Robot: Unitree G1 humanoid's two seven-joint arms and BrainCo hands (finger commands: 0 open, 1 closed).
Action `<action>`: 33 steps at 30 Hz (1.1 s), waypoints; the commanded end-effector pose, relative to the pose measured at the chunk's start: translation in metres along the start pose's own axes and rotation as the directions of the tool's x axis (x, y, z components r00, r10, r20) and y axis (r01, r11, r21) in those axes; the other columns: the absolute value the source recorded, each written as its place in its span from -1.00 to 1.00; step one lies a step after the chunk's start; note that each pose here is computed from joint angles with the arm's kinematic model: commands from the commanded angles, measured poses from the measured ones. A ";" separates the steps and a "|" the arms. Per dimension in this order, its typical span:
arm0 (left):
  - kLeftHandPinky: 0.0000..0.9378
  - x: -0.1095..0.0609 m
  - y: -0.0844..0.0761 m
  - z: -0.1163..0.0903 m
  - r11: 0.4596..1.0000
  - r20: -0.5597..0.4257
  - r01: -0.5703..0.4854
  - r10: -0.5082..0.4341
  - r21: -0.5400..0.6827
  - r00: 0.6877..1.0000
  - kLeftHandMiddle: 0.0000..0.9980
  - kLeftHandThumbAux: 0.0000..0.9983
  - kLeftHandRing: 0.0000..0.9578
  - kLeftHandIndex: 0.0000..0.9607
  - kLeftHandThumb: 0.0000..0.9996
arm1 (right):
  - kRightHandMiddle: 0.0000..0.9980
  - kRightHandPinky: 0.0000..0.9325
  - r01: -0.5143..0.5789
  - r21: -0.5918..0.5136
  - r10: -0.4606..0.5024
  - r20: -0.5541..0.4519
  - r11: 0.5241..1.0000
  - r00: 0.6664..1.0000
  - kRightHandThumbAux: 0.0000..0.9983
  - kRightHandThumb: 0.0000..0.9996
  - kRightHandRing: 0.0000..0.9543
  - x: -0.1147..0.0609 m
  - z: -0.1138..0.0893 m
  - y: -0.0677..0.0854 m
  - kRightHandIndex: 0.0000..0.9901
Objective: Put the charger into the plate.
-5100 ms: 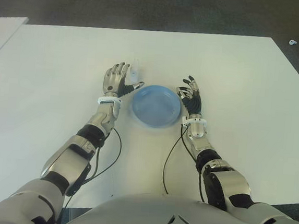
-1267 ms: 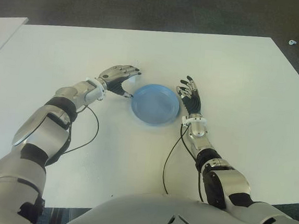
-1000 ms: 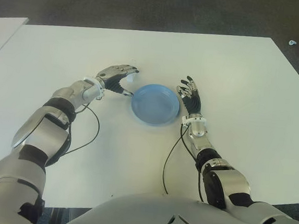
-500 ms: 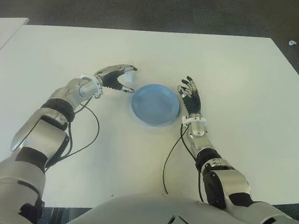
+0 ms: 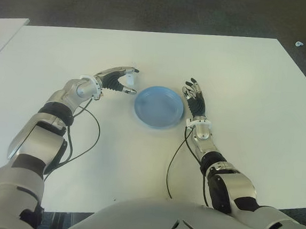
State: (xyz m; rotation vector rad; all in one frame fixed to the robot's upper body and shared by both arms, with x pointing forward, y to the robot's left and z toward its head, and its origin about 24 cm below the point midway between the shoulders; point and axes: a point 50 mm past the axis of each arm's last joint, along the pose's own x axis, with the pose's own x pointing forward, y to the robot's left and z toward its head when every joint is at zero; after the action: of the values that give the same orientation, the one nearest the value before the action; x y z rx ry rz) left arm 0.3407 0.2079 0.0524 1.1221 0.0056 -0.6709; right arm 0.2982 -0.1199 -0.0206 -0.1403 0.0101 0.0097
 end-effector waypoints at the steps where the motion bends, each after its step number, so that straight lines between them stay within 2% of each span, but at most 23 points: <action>1: -0.95 -0.010 -0.030 -0.016 0.988 -0.083 0.147 -0.150 -0.041 0.985 -1.00 -0.09 -1.00 -1.00 -1.00 | -0.61 -0.41 -0.005 -0.019 -0.001 -0.319 1.000 0.948 -0.17 -1.00 -0.46 -0.047 -0.060 -0.002 -1.00; 16: -0.91 -0.027 -0.024 -0.013 0.987 -0.035 0.162 -0.162 0.015 0.986 -1.00 -0.09 -1.00 -1.00 -1.00 | -0.60 -0.42 -0.010 -0.030 0.000 -0.318 0.999 0.948 -0.19 -1.00 -0.46 -0.046 -0.060 -0.002 -1.00; 23: -0.88 -0.046 -0.017 -0.012 0.977 -0.014 0.185 -0.184 0.109 0.983 -1.00 -0.04 -1.00 -1.00 -1.00 | -0.61 -0.47 -0.008 -0.032 -0.002 -0.319 0.999 0.948 -0.19 -1.00 -0.47 -0.045 -0.060 -0.003 -1.00; 26: -0.84 -0.049 -0.016 -0.011 0.974 -0.013 0.188 -0.188 0.123 0.982 -1.00 -0.03 -1.00 -1.00 -1.00 | -0.61 -0.48 -0.008 -0.032 -0.003 -0.318 0.999 0.948 -0.19 -1.00 -0.48 -0.045 -0.060 -0.003 -1.00; 33: -0.71 -0.075 -0.016 -0.004 0.959 0.017 0.215 -0.222 0.187 0.975 -1.00 -0.01 -0.99 -1.00 -1.00 | -0.62 -0.45 -0.003 -0.037 -0.009 -0.313 0.999 0.950 -0.20 -1.00 -0.49 -0.044 -0.059 -0.004 -1.00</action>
State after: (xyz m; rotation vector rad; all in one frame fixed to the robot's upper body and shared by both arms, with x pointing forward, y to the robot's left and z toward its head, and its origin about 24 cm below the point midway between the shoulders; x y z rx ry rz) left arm 0.2914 0.2379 0.0763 1.2882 -0.0498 -0.8194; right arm 0.3003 -0.1212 -0.0199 -0.1521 0.0185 0.0081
